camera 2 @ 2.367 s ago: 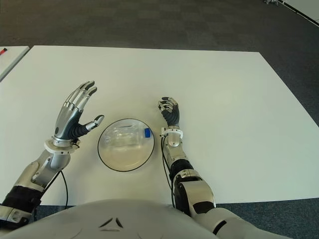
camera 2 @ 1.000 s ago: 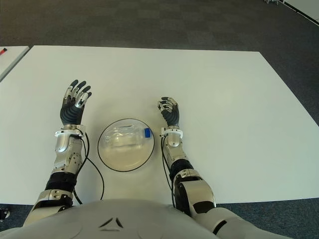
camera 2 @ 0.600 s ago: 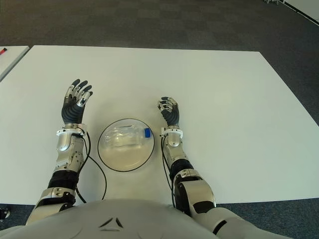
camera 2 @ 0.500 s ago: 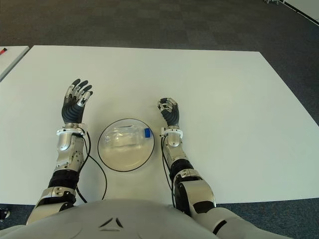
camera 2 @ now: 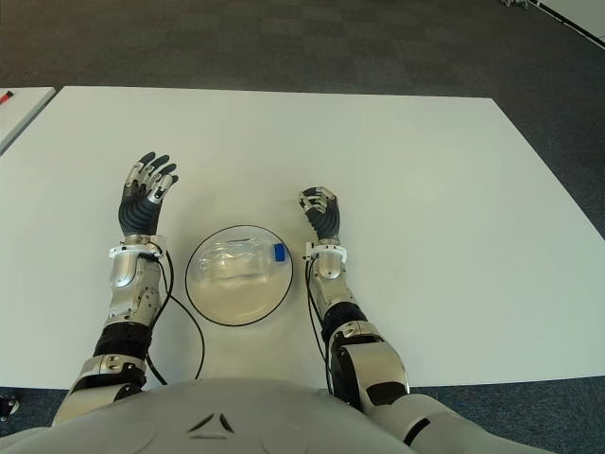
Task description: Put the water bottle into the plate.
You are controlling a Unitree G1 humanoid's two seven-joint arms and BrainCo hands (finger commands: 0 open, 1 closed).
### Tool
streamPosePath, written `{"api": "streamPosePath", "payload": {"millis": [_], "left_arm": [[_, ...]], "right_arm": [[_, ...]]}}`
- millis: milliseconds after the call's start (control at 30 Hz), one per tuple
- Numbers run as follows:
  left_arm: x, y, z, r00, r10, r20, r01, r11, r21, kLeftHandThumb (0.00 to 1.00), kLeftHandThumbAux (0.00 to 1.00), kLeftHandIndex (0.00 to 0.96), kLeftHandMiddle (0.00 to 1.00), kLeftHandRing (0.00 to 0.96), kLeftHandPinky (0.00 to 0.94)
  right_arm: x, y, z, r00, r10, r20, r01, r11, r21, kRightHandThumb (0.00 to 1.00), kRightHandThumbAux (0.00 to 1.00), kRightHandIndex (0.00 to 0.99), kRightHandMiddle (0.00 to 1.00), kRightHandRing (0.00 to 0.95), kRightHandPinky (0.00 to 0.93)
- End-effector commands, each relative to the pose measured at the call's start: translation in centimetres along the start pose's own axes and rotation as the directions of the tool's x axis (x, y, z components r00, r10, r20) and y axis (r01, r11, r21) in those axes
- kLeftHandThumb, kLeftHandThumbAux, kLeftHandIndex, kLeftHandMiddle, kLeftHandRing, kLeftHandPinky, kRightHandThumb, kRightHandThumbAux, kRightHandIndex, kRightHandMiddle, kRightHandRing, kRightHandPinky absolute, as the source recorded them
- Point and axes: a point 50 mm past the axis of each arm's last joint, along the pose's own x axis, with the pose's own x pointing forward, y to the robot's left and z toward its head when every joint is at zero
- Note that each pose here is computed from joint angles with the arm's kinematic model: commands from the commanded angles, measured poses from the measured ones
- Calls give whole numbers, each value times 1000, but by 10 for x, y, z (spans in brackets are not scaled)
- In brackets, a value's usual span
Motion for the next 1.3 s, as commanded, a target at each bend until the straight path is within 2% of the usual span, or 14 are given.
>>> {"api": "streamPosePath", "payload": {"millis": [33,333,367,433,567,633,933,1300], "left_arm": [[0,-2,-4,1000,5,-23,-5,999,32,255,756,280,349,345,355],[-2,-6,-6,999,15,-28,-12,991,135,362,743,327,396,396,425],[-3,-7,-7,999,18,-35,-13,988,155,482,731,361,420,410,440],[-3,-8,-9,999,23,-42,-15,984,179,590,719,392,468,438,465],[-5,-6,-16,997,44,-67,-26,968,250,771,684,429,474,504,525],[-5,-4,-19,996,49,-75,-27,964,263,804,677,435,471,517,537],[-5,-1,-27,992,77,-102,-40,945,325,840,669,422,499,589,575],[-7,-1,-29,993,77,-93,-38,931,364,842,668,420,506,600,583]], "right_arm": [[-12,-1,-18,996,-7,-92,6,1000,-7,944,669,358,494,523,561],[-11,-1,-17,995,-20,-96,22,1000,21,943,669,350,499,531,569],[-11,-1,-16,995,-22,-94,24,999,24,943,669,350,500,531,570],[-11,0,-16,995,-24,-92,26,999,28,943,668,350,500,530,570],[-10,0,-15,996,-27,-87,30,999,36,943,668,352,501,526,570],[-11,0,-15,996,-27,-87,30,999,34,943,668,352,501,525,570],[-10,-2,-15,996,-23,-87,25,999,22,942,668,352,498,525,571],[-10,-2,-15,996,-26,-91,29,999,24,942,669,353,495,523,575]]}}
